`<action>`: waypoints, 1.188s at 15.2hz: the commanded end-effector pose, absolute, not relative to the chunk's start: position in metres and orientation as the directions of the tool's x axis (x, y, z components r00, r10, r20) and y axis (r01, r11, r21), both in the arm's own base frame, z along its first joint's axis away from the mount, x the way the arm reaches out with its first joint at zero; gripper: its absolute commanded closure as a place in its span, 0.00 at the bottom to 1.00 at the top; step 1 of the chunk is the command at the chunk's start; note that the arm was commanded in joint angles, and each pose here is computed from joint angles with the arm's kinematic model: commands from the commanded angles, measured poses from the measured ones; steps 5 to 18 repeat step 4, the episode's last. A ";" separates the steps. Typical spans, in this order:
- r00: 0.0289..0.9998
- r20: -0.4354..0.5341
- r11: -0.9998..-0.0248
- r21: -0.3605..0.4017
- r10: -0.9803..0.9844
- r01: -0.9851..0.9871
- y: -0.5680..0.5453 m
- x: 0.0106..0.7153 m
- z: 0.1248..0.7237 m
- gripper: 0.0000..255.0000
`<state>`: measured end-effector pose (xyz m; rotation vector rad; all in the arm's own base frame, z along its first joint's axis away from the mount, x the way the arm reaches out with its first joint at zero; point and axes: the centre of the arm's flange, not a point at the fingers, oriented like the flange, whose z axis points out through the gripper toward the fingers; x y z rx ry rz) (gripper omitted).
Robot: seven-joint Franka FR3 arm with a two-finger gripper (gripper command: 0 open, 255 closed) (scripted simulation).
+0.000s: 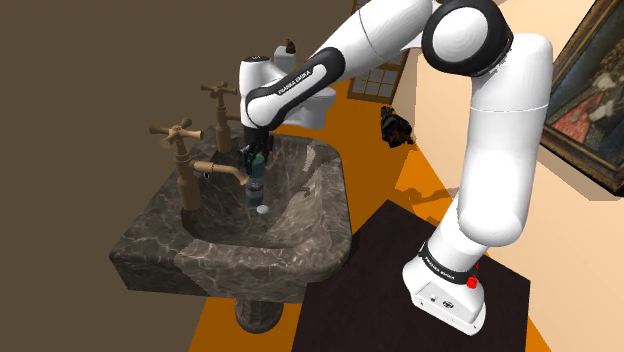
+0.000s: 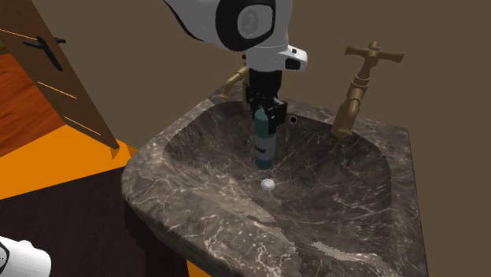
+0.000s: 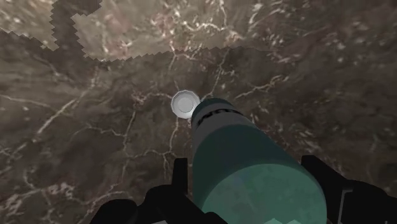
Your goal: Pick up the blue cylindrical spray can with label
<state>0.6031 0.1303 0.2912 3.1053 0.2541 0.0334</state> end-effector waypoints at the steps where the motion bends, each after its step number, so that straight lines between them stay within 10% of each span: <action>1: 0.986 0.020 -0.986 0.028 0.163 0.162 0.130 0.604 0.302 1.00; 18: 0.986 0.020 -0.986 0.028 0.163 0.162 0.130 0.604 0.308 1.00</action>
